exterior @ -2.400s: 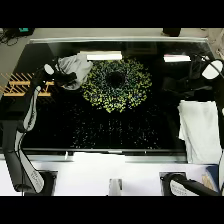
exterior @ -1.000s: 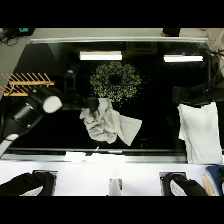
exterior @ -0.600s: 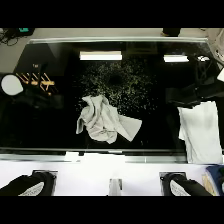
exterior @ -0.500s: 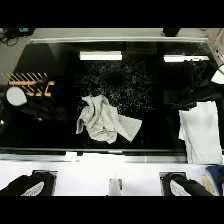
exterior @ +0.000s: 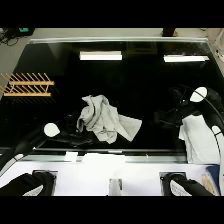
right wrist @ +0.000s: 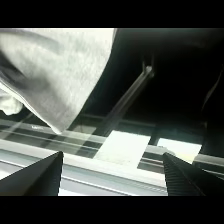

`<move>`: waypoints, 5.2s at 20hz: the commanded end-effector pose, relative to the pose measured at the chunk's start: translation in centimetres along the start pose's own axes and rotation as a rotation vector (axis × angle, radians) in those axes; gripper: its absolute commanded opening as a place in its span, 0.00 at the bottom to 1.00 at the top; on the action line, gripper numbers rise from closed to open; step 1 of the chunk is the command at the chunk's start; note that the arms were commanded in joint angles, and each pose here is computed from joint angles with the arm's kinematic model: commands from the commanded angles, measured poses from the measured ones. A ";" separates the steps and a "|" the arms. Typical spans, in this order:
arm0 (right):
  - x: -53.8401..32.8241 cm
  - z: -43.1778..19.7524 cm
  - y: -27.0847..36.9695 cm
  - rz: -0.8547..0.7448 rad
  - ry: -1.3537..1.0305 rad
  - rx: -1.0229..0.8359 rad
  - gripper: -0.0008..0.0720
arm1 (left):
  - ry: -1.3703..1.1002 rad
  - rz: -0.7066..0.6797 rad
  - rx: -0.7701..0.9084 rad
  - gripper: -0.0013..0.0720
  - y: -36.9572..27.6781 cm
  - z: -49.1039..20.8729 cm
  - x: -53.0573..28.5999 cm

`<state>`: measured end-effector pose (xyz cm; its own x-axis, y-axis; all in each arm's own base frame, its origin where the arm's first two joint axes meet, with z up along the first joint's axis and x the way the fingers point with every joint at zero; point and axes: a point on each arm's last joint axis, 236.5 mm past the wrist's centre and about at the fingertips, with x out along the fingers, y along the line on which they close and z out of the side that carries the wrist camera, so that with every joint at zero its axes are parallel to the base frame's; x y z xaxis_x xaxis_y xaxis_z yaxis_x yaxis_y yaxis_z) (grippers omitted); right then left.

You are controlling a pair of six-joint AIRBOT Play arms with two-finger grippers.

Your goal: Fold the shirts.

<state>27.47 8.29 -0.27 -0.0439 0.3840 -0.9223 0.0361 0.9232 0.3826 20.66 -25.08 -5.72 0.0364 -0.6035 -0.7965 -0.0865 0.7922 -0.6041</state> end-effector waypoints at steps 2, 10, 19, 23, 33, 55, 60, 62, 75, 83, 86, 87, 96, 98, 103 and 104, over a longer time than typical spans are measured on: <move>3.2 -2.9 0.9 0.099 0.091 0.008 0.95 | -0.148 -0.037 -0.086 0.99 -0.3 3.2 2.3; 8.6 -4.9 3.7 0.330 0.086 0.208 0.96 | -0.209 -0.019 -0.164 0.37 0.9 5.0 3.2; 10.3 -2.3 4.7 0.451 -0.040 0.420 0.96 | -0.220 -0.032 -0.110 0.07 0.1 5.2 2.6; 11.7 -3.3 6.1 0.456 0.015 0.400 0.96 | -0.227 -0.039 -0.105 0.07 -0.2 5.3 2.3; 14.0 0.0 8.4 0.412 -0.164 0.392 0.81 | -0.271 -0.086 0.029 0.07 -2.5 5.5 0.1; -44.7 -1.4 12.1 -0.173 -1.585 -0.291 0.05 | -1.608 0.166 0.685 0.07 -19.9 2.7 -60.4; -44.1 -5.0 15.0 0.063 -1.546 -0.299 0.05 | -1.814 -0.110 0.876 0.07 -28.1 -4.9 -64.6; -43.1 -4.6 14.7 0.050 -1.503 -0.290 0.05 | -1.862 -0.126 0.853 0.07 -27.9 -4.2 -66.0; -15.4 1.9 12.8 -0.046 -0.361 -0.281 0.05 | -0.778 -0.214 0.781 0.07 -19.7 25.8 -32.2; -10.0 0.4 12.2 -0.003 -0.163 -0.271 0.05 | -0.090 -0.251 0.343 0.16 -13.9 25.0 -5.4; -9.3 0.2 11.9 -0.005 -0.145 -0.279 0.05 | 0.147 -0.210 0.291 0.90 -10.9 21.0 -2.7; -9.1 0.2 11.8 -0.005 -0.141 -0.278 0.05 | 0.183 -0.149 0.302 0.68 -9.1 20.4 -3.1; -9.1 1.1 12.1 0.001 -0.181 -0.302 0.05 | 0.082 0.168 0.233 0.92 -0.5 16.6 -8.7; -9.2 1.4 12.2 0.004 -0.194 -0.302 0.05 | 0.064 0.155 0.124 0.92 1.7 13.7 -5.9; -9.2 1.7 12.3 0.007 -0.210 -0.302 0.05 | 0.030 -0.007 -0.122 0.92 2.0 9.7 0.8; -9.2 1.7 12.3 0.007 -0.210 -0.302 0.05 | 0.014 -0.012 -0.131 0.92 1.8 9.7 1.7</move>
<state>29.76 16.00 12.82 0.1511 0.4051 -0.9017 -0.2615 0.8961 0.3587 30.83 -22.14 -6.00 -0.0533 -0.5777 -0.8145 -0.1049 0.8144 -0.5707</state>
